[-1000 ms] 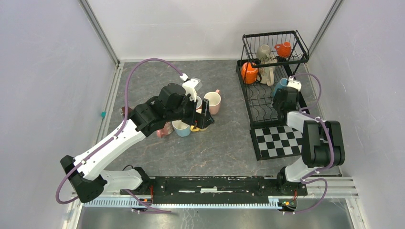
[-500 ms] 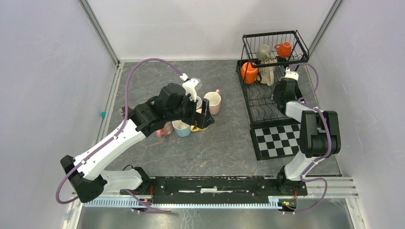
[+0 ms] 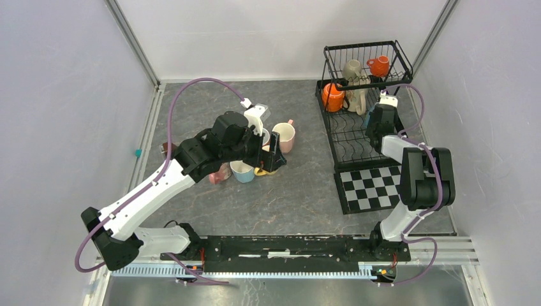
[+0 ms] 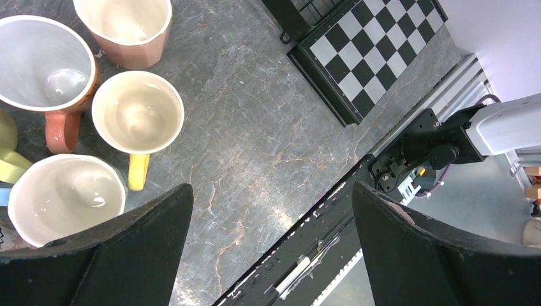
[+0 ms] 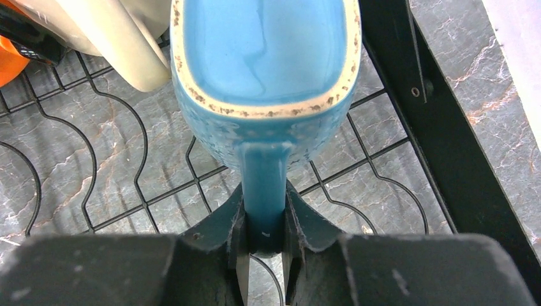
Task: Unload the cups from the dish rack
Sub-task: Unload the cup from the dish rack, then place the cup at the center of the board.
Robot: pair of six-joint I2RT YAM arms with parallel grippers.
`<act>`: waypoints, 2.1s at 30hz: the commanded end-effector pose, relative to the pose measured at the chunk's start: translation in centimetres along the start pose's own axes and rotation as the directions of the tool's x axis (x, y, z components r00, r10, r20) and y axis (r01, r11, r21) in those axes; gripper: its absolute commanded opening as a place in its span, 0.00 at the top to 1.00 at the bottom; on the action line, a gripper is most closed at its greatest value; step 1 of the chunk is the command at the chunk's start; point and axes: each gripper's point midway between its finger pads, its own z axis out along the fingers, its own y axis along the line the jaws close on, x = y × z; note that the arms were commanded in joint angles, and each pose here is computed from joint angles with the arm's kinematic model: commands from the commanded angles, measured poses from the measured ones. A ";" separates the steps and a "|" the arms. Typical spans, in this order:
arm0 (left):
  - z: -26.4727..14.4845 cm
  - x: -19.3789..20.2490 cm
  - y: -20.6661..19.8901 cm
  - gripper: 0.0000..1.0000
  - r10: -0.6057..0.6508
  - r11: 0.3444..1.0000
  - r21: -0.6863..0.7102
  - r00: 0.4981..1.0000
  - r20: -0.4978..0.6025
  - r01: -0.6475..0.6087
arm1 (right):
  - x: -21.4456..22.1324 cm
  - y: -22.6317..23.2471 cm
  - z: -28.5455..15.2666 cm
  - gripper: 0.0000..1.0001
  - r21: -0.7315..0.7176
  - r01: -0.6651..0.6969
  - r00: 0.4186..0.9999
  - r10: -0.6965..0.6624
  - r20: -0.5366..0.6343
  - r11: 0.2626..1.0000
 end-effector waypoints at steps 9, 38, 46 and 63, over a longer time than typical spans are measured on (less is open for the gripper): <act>0.3 -1.1 -0.8 0.00 -0.072 0.997 0.033 0.996 0.044 0.070 | -3.2 -1.4 -3.3 1.00 0.048 -0.058 0.996 0.055 0.068 0.997; 0.6 -4.3 -0.8 0.00 -0.396 0.909 0.206 0.906 0.150 0.363 | -5.7 4.5 -20.6 1.00 -0.436 -0.128 0.974 0.196 0.113 0.891; 0.6 -6.0 -0.4 0.00 -0.554 0.815 0.327 0.808 0.202 0.478 | -7.4 10.6 -26.8 1.00 -0.726 -0.112 0.963 0.255 0.090 0.678; 0.6 -10.2 -1.8 0.00 -0.691 0.658 0.576 0.692 0.206 0.485 | -8.8 18.3 -36.9 1.00 -0.975 -0.160 0.941 0.321 -0.104 0.152</act>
